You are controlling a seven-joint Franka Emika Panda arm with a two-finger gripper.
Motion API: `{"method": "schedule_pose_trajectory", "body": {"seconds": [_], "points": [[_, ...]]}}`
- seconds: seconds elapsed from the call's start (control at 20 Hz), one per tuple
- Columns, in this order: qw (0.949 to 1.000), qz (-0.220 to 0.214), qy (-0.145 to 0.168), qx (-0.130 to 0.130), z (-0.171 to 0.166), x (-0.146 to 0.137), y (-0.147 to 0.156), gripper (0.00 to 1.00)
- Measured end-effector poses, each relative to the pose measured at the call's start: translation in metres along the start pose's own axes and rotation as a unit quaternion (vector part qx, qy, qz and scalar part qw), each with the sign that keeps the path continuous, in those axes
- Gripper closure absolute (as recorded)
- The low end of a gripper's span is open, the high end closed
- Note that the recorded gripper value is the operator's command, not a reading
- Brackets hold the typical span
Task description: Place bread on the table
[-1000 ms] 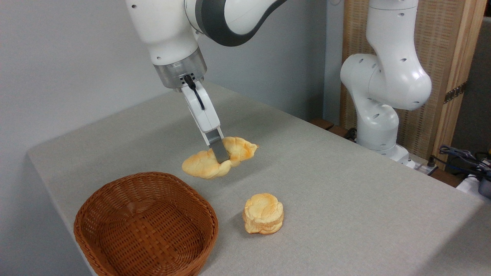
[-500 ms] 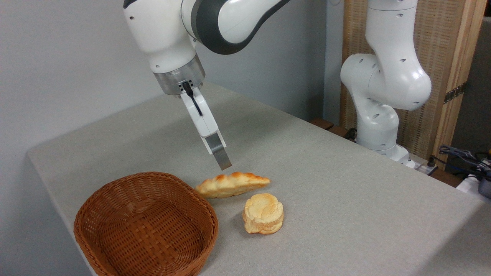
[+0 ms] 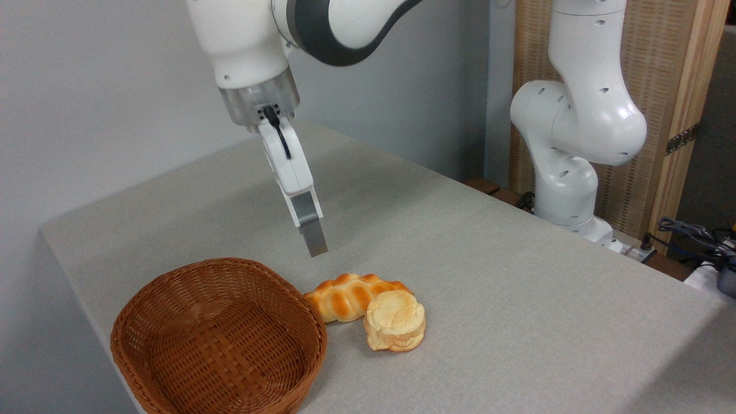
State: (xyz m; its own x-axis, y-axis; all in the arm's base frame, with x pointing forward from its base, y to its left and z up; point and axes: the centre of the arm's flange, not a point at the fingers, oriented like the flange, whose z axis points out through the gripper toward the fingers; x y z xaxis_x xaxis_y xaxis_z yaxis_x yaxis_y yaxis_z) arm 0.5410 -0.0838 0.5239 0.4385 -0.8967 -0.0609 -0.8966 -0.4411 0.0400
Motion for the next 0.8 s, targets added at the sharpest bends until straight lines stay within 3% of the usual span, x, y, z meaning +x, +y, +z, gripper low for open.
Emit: {"method": "schedule_pose_trajectory", "body": {"seconds": [0.2, 0.25, 0.35, 0.6, 0.8], "points": [[0.9976, -0.043, 0.033, 0.043, -0.036, -0.015, -0.018, 0.0], [0.994, -0.074, 0.05, 0.063, -0.047, -0.021, -0.027, 0.0], [0.9891, -0.109, 0.064, 0.076, -0.052, -0.032, -0.037, 0.0], [0.9807, -0.157, 0.106, 0.049, -0.051, -0.055, -0.052, 0.0], [0.9804, -0.158, 0.108, 0.047, -0.05, -0.055, -0.053, 0.0]]}}
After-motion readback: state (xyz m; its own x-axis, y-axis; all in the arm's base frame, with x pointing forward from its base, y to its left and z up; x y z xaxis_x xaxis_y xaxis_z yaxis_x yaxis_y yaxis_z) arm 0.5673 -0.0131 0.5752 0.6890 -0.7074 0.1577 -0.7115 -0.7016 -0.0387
